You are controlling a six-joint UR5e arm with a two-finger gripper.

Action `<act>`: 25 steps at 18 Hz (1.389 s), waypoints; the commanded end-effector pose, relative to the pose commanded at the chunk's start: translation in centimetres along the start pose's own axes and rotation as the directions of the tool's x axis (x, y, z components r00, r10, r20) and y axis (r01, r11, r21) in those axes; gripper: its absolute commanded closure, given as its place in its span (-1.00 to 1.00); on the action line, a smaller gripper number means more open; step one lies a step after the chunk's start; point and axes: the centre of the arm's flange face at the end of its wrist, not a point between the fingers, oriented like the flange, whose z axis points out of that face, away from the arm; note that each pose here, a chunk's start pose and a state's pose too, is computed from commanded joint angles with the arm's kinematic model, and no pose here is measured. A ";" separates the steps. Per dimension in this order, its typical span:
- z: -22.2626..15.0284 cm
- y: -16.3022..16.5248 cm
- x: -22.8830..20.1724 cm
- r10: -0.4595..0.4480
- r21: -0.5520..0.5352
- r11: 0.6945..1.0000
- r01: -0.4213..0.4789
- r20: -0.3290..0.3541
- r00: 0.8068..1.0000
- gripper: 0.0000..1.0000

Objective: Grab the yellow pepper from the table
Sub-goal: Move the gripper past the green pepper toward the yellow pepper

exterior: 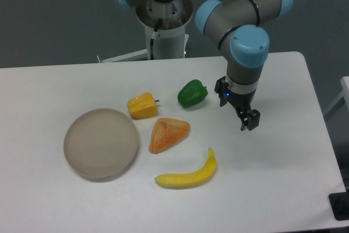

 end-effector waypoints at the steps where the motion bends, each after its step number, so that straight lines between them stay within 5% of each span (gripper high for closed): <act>1: 0.1 0.0 0.1 0.000 0.000 1.000 0.000 -0.003 1.000 -1.00; 16: 1.0 -0.4 1.1 -0.004 0.012 1.000 0.005 -0.022 1.000 -1.00; 25: 0.6 -7.1 12.1 0.085 0.018 0.996 -0.084 -0.061 0.995 -1.00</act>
